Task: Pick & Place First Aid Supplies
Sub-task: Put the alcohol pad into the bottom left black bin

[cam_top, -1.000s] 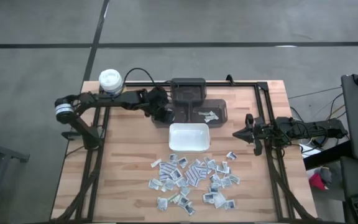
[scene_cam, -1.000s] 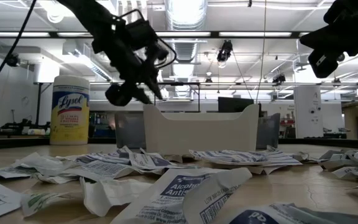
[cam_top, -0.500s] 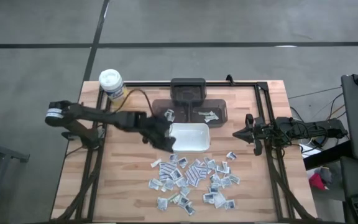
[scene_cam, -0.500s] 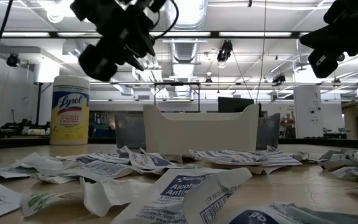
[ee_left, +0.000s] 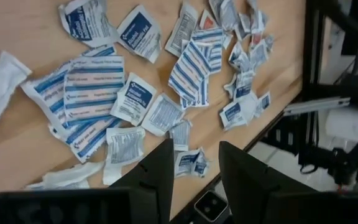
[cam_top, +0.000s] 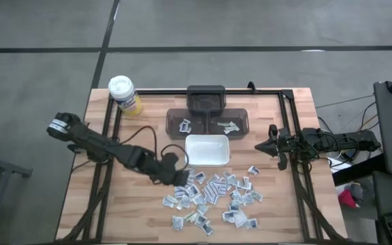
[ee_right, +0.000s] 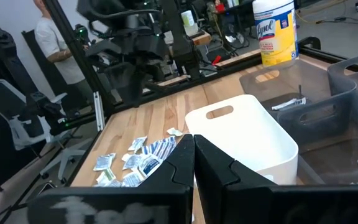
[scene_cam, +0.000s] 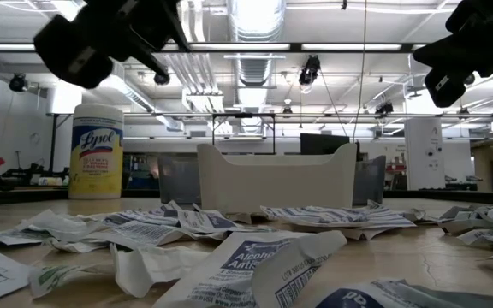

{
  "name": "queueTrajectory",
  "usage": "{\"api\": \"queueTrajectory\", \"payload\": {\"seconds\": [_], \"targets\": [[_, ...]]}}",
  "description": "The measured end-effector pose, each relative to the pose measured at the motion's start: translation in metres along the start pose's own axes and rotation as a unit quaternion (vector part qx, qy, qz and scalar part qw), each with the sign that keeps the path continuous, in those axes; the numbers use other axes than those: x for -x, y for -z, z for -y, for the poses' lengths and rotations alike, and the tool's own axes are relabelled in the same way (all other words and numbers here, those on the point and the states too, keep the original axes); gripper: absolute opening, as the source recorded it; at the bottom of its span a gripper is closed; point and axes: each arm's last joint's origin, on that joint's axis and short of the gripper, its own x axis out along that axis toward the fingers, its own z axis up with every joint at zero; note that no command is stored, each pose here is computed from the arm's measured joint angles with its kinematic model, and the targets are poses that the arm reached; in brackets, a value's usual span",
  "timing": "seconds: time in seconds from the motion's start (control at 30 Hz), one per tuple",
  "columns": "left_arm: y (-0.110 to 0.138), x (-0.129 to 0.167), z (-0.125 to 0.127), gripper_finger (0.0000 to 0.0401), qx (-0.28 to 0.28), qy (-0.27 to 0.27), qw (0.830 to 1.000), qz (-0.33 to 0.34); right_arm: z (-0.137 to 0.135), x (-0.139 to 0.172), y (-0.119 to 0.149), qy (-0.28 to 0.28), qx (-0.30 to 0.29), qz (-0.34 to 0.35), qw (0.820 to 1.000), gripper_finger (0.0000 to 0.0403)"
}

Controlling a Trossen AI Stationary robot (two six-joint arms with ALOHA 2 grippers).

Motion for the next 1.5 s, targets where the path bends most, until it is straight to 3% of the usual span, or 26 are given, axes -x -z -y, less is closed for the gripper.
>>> {"api": "queueTrajectory", "payload": {"seconds": [0.37, 0.57, 0.8, 0.97, 1.13, 1.5], "targets": [[0.03, -0.003, -0.001, 0.0119, -0.008, 0.023, 0.998, 0.064, 0.0, 0.0, 0.0, 0.0, 0.0, 0.0, 1.0, 0.0008], [0.044, -0.033, 0.007, 0.0119, -0.022, 0.068, 0.996, 0.058, 0.0, 0.0, 0.0, 0.0, 0.0, 0.0, 1.0, 0.0008], [0.079, -0.068, 0.011, 0.0119, -0.011, 0.05, 0.999, 0.017, 0.0, 0.0, 0.0, 0.001, 0.0, -0.001, 1.0, 0.0008], [0.11, -0.092, 0.008, 0.0119, 0.015, 0.014, 0.999, -0.041, 0.0, -0.001, 0.001, 0.002, 0.0, -0.004, 1.0, 0.0008], [0.136, -0.107, -0.003, 0.0119, 0.035, -0.078, 0.993, -0.08, 0.0, -0.001, 0.001, 0.002, 0.0, -0.003, 1.0, 0.0008], [0.157, -0.09, 0.012, 0.0119, -0.005, -0.199, 0.979, -0.04, 0.0, -0.001, 0.001, 0.002, 0.0, -0.004, 1.0, 0.0008]]}}
